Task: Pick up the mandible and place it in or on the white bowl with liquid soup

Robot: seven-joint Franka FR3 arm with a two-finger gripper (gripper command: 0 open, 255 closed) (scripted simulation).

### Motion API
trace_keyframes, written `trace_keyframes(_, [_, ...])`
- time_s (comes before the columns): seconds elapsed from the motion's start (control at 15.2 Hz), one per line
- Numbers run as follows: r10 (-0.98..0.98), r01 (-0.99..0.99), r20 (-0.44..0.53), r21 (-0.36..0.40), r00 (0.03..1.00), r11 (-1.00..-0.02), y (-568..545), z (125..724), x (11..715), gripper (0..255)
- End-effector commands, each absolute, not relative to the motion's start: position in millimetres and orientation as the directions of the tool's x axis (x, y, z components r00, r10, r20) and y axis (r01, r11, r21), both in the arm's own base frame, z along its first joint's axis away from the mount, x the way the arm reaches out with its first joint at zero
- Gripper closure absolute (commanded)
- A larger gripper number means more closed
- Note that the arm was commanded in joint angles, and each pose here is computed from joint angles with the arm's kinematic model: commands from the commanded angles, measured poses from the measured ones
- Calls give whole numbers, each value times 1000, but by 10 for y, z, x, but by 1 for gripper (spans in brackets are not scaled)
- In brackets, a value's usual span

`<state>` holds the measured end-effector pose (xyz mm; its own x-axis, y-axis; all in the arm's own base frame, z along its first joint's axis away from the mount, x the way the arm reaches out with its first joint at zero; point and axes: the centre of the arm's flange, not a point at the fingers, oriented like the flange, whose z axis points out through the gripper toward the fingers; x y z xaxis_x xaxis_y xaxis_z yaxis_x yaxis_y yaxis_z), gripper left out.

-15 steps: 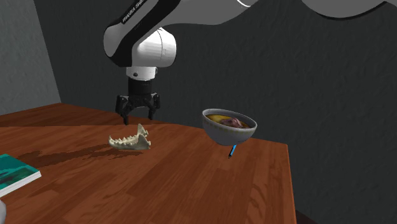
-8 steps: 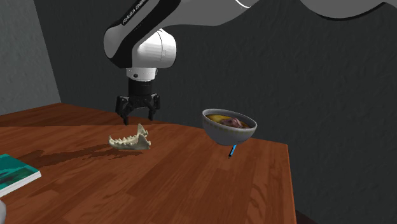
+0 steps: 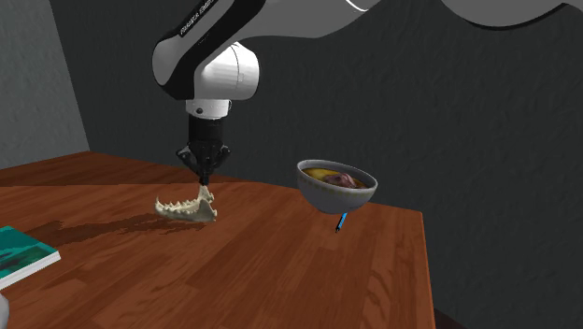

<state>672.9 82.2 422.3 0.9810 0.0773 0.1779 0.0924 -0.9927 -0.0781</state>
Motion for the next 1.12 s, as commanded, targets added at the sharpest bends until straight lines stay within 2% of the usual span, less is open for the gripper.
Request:
trace_keyframes(0.0, [78,93,177,-78,981,-993,825,4219,6728,255])
trace_keyframes(0.07, [77,92,178,-78,981,-993,822,4224,6729,255])
trace_keyframes(0.13, [77,92,178,-78,981,-993,822,4224,6729,0])
trace_keyframes(0.33, [442,445,232,43,866,-894,1171,4135,6409,0])
trace_keyframes(0.53, [744,726,235,174,625,-665,1372,3986,5997,0])
trace_keyframes(0.59, [790,768,230,199,568,-609,1391,3952,5914,0])
trace_keyframes(1.06, [790,768,230,199,568,-609,1415,3600,6024,0])
